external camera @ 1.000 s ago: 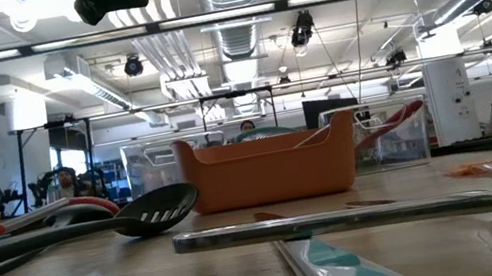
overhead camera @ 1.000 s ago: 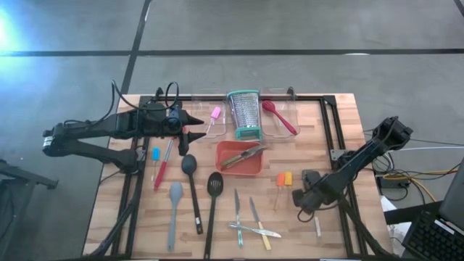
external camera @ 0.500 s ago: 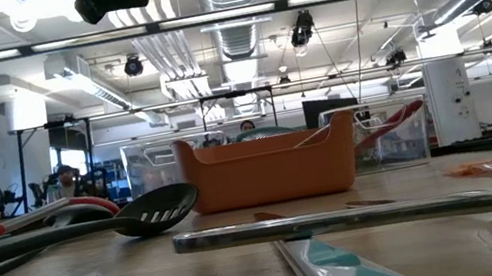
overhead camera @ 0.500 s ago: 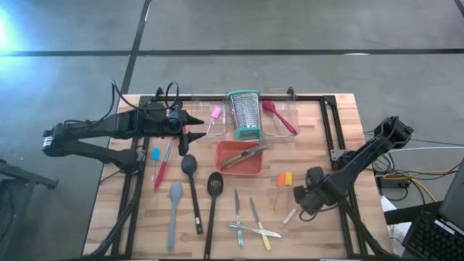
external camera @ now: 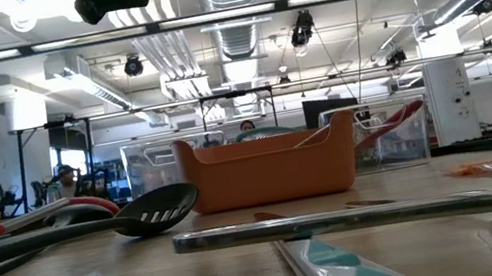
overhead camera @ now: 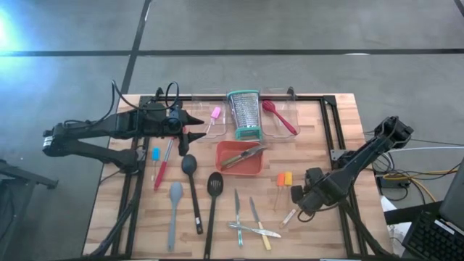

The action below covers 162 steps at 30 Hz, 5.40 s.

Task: Pick & Place Kitchen Items
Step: Put the gray spatula into the left transparent bin

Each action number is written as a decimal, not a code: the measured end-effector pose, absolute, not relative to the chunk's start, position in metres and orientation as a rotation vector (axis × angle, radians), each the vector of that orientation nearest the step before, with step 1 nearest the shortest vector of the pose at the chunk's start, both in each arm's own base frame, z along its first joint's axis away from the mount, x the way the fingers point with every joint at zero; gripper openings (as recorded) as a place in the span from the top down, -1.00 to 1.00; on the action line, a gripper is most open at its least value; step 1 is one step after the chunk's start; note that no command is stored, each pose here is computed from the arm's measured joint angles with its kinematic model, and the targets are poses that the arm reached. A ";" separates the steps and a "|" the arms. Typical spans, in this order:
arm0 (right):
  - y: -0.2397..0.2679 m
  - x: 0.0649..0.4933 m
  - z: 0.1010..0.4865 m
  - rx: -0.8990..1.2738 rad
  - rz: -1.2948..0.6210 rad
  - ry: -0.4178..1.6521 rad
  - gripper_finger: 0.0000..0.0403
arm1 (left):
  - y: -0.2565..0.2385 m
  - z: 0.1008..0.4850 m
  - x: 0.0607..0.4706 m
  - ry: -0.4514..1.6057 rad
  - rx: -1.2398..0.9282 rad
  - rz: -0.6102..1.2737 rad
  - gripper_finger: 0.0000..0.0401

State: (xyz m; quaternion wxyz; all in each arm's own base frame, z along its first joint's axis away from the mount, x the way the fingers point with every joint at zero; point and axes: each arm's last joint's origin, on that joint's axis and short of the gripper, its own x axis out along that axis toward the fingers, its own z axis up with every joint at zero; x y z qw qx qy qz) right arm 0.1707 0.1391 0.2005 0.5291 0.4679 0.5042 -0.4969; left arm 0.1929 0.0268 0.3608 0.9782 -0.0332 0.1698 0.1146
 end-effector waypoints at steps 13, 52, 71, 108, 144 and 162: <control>0.137 0.168 0.206 1.100 -1.127 1.207 0.01 | 0.027 0.361 0.193 0.343 -0.066 0.238 -0.11; 0.134 0.179 0.158 1.265 -1.298 1.162 -0.04 | 0.028 0.361 0.198 0.326 -0.060 0.255 -0.11; 0.122 0.156 0.125 1.211 -1.286 1.225 0.25 | 0.028 0.362 0.198 0.311 -0.127 0.261 -0.11; 0.130 0.146 0.189 1.046 -1.216 1.227 0.79 | 0.028 0.361 0.198 0.311 -0.128 0.255 -0.11; 0.109 0.214 0.424 0.505 -0.722 0.118 0.79 | 0.018 0.328 0.331 -0.082 -0.424 -0.421 -0.11; 0.103 0.261 0.431 0.439 -0.601 0.102 0.79 | 0.021 0.353 0.370 -0.159 -0.391 -0.516 -0.11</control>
